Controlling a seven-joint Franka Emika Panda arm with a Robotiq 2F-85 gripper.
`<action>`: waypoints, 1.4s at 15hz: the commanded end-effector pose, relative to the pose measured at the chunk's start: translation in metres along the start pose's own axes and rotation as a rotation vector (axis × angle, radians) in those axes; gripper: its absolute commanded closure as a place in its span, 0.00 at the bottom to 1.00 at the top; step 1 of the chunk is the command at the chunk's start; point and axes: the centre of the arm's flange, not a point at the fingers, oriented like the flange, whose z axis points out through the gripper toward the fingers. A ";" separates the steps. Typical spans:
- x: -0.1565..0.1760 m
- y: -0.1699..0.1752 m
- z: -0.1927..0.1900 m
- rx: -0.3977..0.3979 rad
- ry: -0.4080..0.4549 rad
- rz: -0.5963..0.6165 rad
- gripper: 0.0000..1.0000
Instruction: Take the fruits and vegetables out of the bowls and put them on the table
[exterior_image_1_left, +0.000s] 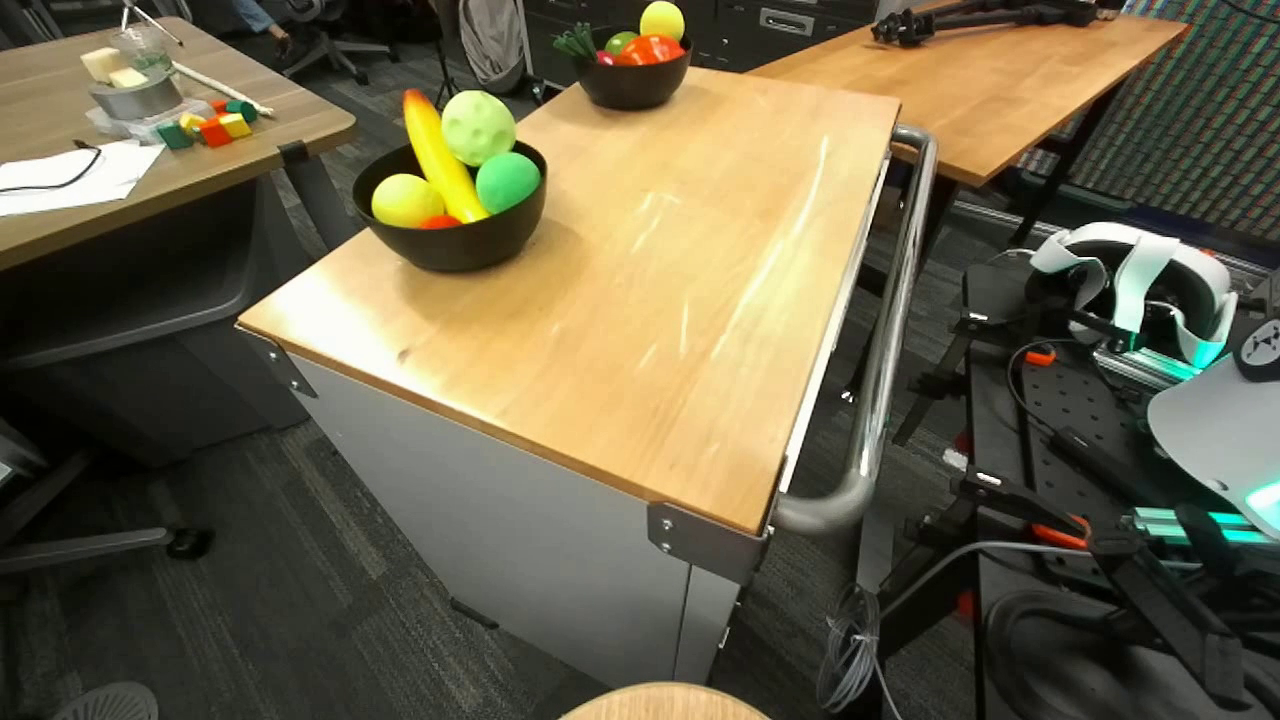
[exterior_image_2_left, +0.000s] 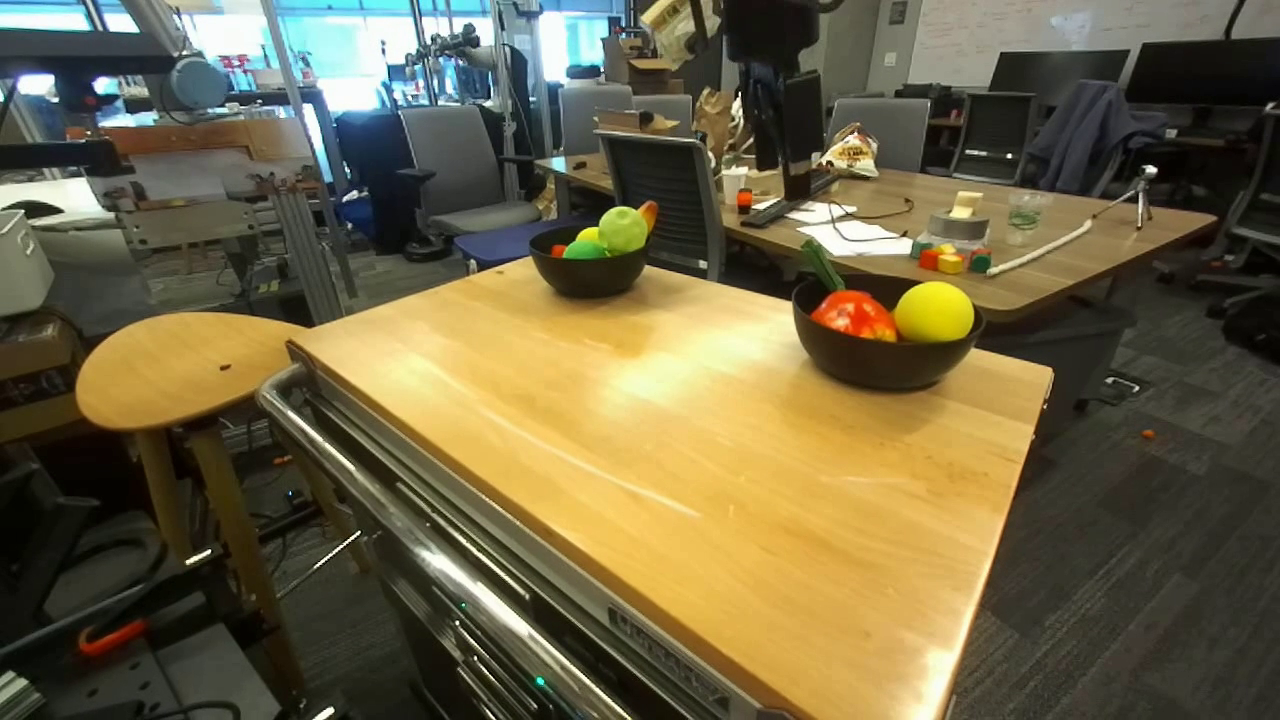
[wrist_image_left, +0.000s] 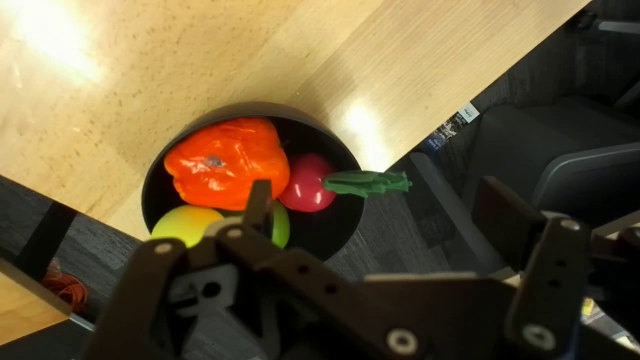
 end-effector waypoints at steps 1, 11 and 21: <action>0.014 -0.013 0.032 -0.014 -0.035 0.019 0.00; 0.029 -0.042 0.071 -0.013 0.067 -0.002 0.00; 0.050 -0.048 0.097 -0.046 0.061 0.081 0.73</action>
